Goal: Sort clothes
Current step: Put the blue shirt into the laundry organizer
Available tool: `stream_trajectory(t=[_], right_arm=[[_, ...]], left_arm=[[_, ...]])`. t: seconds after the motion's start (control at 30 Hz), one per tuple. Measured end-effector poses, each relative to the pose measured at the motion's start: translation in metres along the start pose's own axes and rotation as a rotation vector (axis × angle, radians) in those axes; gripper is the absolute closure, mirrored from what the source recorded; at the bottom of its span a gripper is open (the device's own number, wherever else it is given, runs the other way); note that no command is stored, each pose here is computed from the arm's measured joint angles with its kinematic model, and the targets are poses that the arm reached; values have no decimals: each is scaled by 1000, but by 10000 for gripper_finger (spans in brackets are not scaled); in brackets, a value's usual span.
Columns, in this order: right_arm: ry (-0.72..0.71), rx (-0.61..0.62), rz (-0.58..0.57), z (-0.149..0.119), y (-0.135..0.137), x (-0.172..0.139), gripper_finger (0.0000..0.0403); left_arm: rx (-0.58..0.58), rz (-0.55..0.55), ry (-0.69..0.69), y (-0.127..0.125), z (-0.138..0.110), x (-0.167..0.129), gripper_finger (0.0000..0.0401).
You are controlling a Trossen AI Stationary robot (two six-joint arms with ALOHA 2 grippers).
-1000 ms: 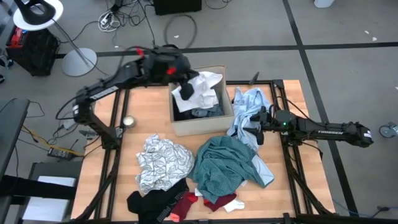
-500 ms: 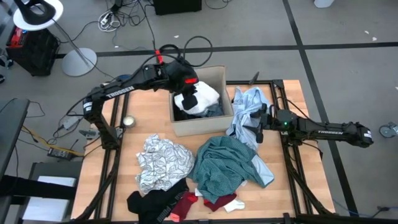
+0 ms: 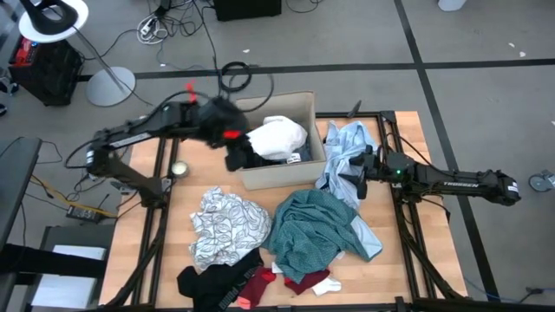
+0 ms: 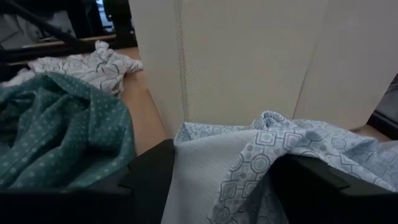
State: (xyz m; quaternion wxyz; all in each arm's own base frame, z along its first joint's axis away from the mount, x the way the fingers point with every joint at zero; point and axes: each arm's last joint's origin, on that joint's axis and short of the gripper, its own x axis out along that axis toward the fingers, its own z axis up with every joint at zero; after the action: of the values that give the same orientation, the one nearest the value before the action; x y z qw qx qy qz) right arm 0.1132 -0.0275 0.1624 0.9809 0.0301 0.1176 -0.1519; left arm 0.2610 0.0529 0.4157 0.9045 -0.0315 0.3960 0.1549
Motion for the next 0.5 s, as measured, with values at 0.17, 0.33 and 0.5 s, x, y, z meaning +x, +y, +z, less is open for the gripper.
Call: stream_trajectory(t=[0.17, 0.33, 0.5], right_arm=[[23, -26, -11, -2, 0, 0, 149], [66, -31, -45, -5, -1, -1, 149], [163, -26, -57, 23, -2, -14, 149]], left_arm=[[-77, 25, -25, -10, -50, -3, 318], [-174, -18, -55, -18, -106, 5, 318], [-269, -50, -49, -20, -155, 17, 318]])
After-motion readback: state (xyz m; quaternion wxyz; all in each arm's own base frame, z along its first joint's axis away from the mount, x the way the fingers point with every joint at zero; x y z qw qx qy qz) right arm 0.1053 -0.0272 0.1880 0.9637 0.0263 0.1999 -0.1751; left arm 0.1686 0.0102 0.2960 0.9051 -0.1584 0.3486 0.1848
